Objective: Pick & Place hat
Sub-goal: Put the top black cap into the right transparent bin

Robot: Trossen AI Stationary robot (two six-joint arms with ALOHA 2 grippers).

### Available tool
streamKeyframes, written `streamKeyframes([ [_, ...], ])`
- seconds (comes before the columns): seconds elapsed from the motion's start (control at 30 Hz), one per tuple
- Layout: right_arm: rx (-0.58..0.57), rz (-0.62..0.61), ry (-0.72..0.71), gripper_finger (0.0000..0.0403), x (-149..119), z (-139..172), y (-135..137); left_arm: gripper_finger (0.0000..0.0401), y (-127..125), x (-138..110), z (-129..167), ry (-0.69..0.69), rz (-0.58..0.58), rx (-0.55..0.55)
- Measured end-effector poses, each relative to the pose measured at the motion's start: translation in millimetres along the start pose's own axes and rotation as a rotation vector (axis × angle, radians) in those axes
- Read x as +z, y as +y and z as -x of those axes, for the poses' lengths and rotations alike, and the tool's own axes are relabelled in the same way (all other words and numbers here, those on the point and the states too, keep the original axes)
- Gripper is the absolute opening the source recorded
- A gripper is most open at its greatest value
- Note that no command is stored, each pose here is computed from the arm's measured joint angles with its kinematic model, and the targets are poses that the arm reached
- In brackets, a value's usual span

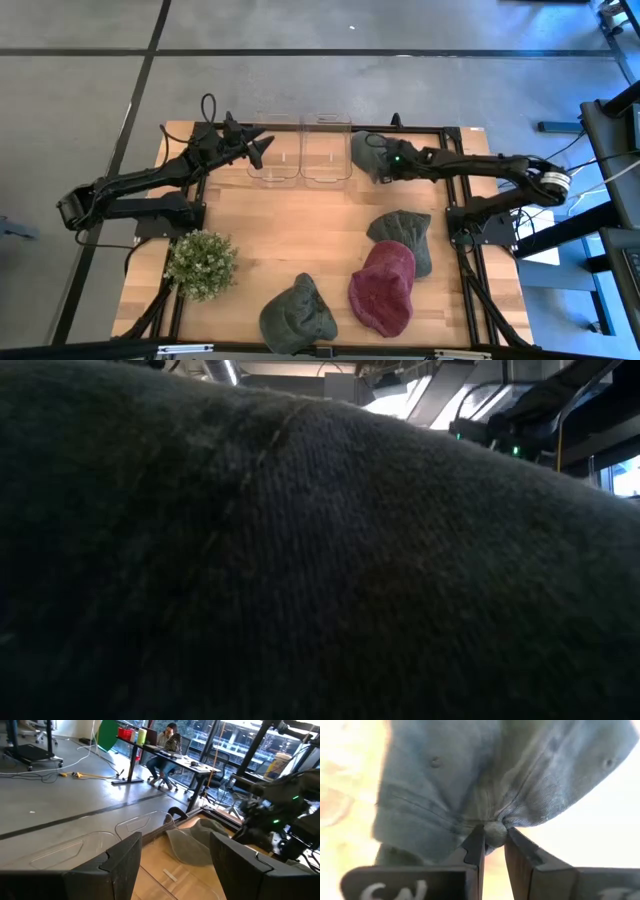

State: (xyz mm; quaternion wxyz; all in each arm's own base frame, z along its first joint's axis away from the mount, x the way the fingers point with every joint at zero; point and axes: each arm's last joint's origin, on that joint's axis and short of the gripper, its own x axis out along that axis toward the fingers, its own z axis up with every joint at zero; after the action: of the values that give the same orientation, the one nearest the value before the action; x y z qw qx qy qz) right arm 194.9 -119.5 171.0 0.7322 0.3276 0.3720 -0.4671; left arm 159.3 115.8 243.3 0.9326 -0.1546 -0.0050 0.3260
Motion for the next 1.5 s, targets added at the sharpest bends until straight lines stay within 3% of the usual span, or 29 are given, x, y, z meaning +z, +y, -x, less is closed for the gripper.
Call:
streamKeyframes([
  [0.2, -0.014, 0.172, -0.143, 0.0057, 29, 48, 4, 0.0227, 0, 1, 0, -0.016, 0.0, 0.014],
  [0.47, 0.001, 0.532, -0.378, 0.0057, 81, 134, 17, 0.0227, 0, 2, 0, -0.022, 0.001, 0.022],
  [0.6, 0.096, 0.683, -0.503, 0.0057, 105, 175, 27, 0.0227, 0, 2, 0, -0.022, 0.001, 0.022],
  [0.83, 0.301, 0.781, -0.642, 0.0059, 136, 220, 44, 0.0227, 0, 2, 0, -0.022, 0.001, 0.023],
  [0.93, 0.359, 0.828, -0.645, 0.0063, 147, 219, 56, 0.0227, 0, 2, 0, -0.022, 0.001, 0.023],
  [1.1, 0.412, 0.97, -0.574, 0.0058, 160, 193, 78, 0.0227, 0, 2, 0, -0.022, 0.001, 0.023],
  [1.5, 0.329, 1.31, -0.434, 0.0061, 173, 115, 127, 0.0227, 0, 2, 0, -0.021, -0.002, 0.023],
])
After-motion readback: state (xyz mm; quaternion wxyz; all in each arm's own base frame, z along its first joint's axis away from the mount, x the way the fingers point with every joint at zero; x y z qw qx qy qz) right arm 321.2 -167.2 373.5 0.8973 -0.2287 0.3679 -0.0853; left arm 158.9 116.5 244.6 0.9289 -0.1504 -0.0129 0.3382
